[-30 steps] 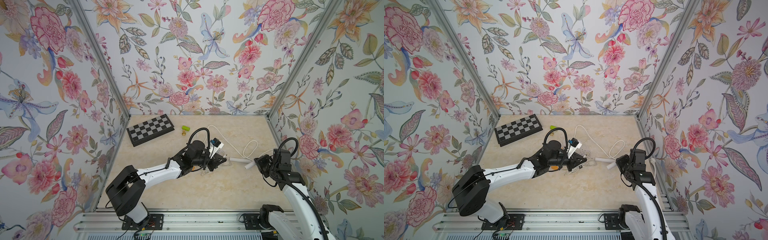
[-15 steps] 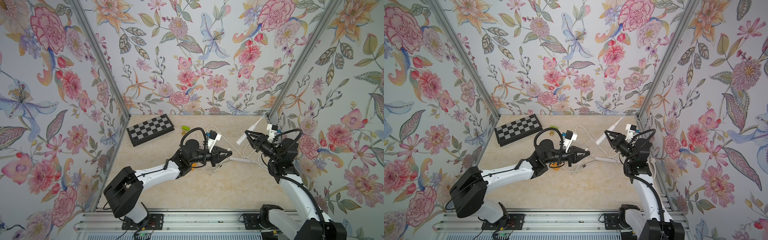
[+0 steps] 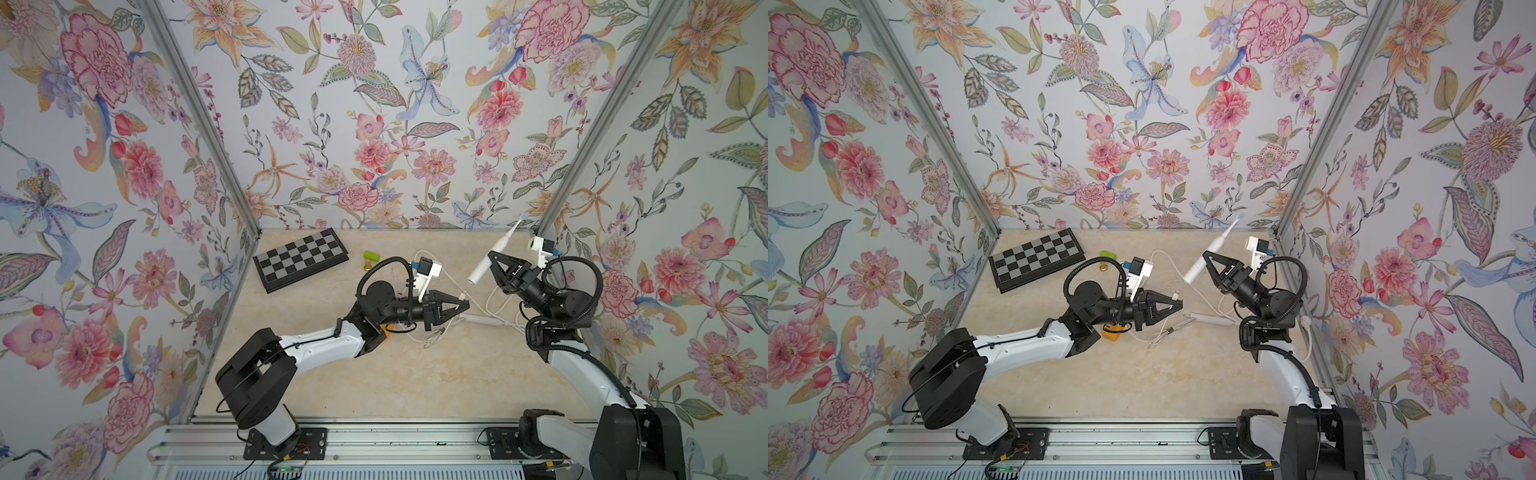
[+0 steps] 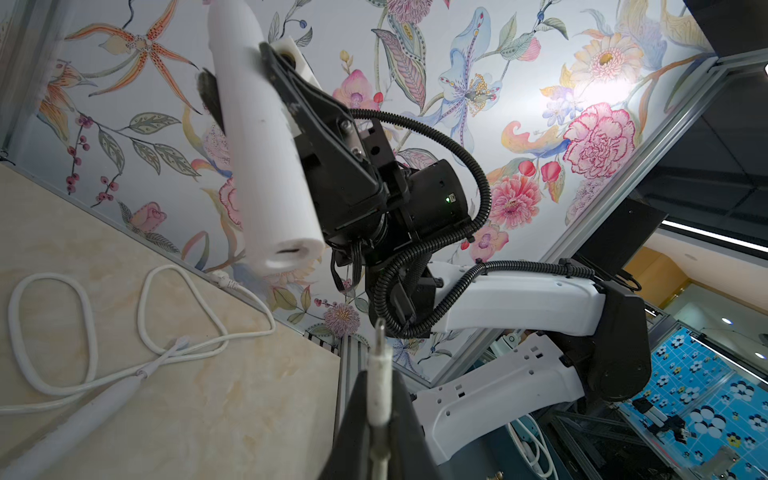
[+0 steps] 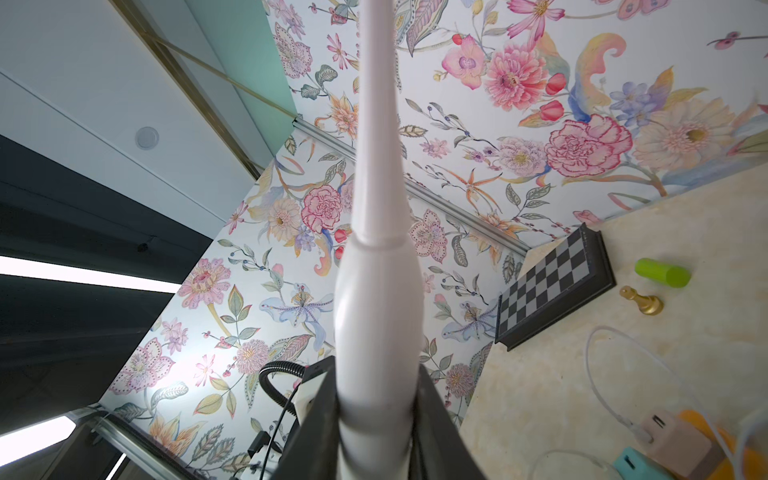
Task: Charge the electric toothbrush
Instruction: Insert the charging cable into the electric toothbrush.
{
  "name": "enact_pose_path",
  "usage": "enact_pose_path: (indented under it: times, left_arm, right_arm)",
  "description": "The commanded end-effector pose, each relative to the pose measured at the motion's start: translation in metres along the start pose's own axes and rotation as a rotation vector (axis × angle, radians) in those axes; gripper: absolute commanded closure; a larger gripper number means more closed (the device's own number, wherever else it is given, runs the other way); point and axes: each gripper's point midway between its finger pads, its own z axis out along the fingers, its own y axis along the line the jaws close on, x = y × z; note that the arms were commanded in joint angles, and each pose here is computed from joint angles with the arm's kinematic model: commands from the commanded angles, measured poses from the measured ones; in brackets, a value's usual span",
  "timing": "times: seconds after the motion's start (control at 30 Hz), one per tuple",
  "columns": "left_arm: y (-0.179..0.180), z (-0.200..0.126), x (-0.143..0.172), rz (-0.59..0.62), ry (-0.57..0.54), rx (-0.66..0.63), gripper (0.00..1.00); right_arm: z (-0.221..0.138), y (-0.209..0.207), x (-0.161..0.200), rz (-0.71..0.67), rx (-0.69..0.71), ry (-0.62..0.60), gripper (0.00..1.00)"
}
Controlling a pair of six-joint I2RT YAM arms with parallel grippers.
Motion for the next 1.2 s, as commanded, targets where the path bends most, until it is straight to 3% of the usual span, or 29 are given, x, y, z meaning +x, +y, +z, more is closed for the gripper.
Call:
enact_pose_path:
  times: [0.0, 0.7, 1.17]
  left_arm:
    - [-0.013, 0.005, -0.008, 0.0, -0.005, 0.054, 1.0]
    - [-0.032, 0.009, -0.024, -0.036, -0.044, 0.158, 1.0]
    - [-0.034, 0.008, -0.026, -0.038, -0.046, 0.175, 1.0]
  right_arm:
    - [0.001, 0.027, 0.009, -0.045, -0.111, 0.028, 0.87]
    - [-0.002, 0.035, 0.027, -0.041, -0.189, 0.059, 0.94]
    - [-0.005, 0.043, 0.013, -0.024, -0.214, -0.006, 0.99]
